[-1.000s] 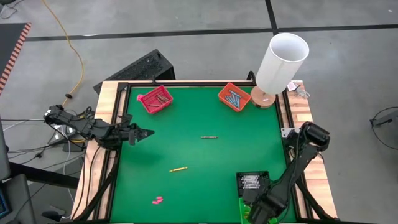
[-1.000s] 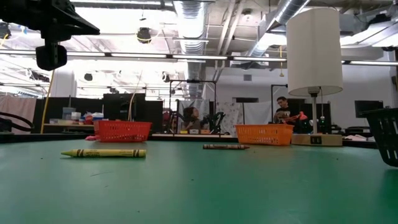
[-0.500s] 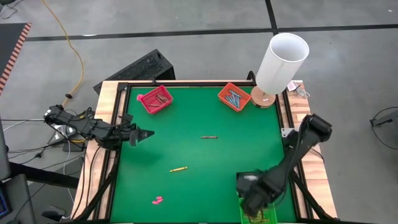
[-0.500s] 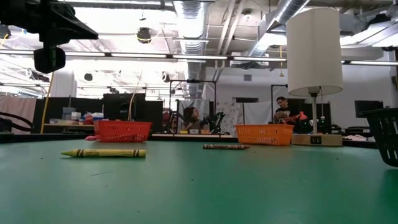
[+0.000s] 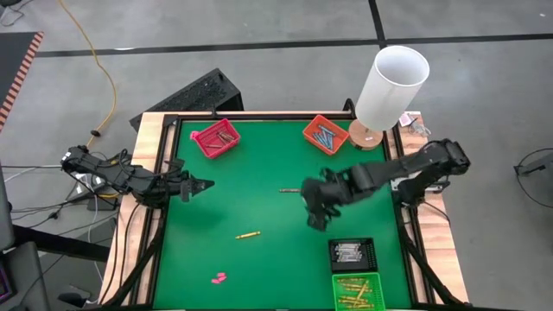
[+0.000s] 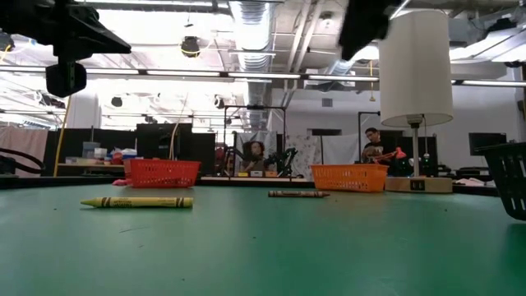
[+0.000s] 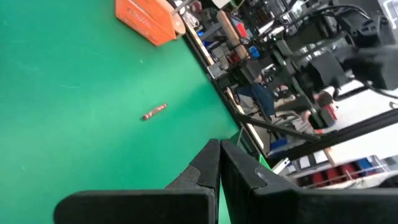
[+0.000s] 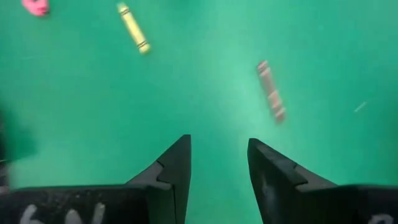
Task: Sort crayons
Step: Put the brown crayon into the red bin
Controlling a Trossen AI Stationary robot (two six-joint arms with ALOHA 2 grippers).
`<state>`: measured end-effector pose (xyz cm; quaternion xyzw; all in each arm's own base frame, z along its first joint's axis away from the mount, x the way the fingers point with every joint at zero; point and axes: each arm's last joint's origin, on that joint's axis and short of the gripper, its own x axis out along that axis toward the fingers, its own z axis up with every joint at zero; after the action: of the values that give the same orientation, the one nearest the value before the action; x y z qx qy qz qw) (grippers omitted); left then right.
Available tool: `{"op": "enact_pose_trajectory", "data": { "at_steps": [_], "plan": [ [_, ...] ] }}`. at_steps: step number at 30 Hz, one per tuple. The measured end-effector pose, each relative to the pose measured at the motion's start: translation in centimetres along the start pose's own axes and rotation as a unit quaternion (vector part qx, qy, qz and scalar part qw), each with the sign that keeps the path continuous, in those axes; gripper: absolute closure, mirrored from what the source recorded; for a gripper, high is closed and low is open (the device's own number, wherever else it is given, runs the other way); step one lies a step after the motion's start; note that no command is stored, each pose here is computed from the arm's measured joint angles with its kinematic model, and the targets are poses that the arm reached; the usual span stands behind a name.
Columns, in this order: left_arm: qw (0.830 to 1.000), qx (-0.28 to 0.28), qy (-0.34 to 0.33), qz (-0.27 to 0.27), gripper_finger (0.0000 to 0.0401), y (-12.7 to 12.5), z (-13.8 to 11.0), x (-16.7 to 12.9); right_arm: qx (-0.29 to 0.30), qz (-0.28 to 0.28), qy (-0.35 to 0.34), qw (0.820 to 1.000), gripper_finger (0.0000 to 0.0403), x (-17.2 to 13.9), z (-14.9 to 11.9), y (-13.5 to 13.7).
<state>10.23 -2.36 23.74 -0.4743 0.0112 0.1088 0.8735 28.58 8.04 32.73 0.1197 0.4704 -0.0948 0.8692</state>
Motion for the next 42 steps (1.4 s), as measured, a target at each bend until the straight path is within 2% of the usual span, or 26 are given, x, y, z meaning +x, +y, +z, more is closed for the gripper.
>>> {"op": "enact_pose_trajectory", "data": {
  "at_steps": [4, 8, 14, 19, 22, 25, 30, 37, 42],
  "plan": [
    [1.000, 0.011, -0.005, 0.003, 0.0401, 0.0, 0.0, 0.0, -0.035, -0.025, -0.017, 0.999, 0.0244, 1.4, 2.2, -2.9],
    [1.000, 0.020, -0.004, 0.005, 0.0389, 0.1, 0.0, 0.0, -0.047, -0.026, -0.007, 0.999, 0.0229, 3.0, 3.7, -5.5],
    [0.999, 0.036, 0.004, 0.018, 0.0327, 0.4, -0.2, 0.0, -0.087, -0.023, 0.022, 0.996, 0.0197, 7.0, 5.0, -7.8],
    [0.999, 0.033, 0.010, 0.031, 0.0275, 0.6, -0.3, 0.0, -0.137, -0.028, 0.057, 0.989, 0.0175, 11.2, 5.1, -8.3],
    [0.999, 0.026, 0.015, 0.041, 0.0258, 0.8, -0.4, 0.0, -0.153, -0.005, 0.085, 0.985, 0.0173, 13.5, 4.8, -8.7],
    [0.998, 0.024, 0.020, 0.052, 0.0253, 1.1, -0.5, -0.1, -0.147, 0.023, 0.107, 0.983, 0.0176, 15.5, 4.5, -9.1],
    [0.998, 0.017, 0.025, 0.063, 0.0252, 1.3, -0.6, -0.1, -0.140, 0.022, 0.138, 0.980, 0.0176, 17.9, 3.9, -9.7],
    [0.997, 0.018, 0.026, 0.066, 0.0252, 1.4, -0.7, -0.1, -0.132, 0.016, 0.122, 0.984, 0.0180, 19.4, 4.1, -10.1],
    [0.997, 0.014, 0.028, 0.068, 0.0252, 1.4, -0.7, -0.1, -0.134, 0.009, 0.129, 0.983, 0.0224, 19.9, 4.0, -10.2]
  ]
}}
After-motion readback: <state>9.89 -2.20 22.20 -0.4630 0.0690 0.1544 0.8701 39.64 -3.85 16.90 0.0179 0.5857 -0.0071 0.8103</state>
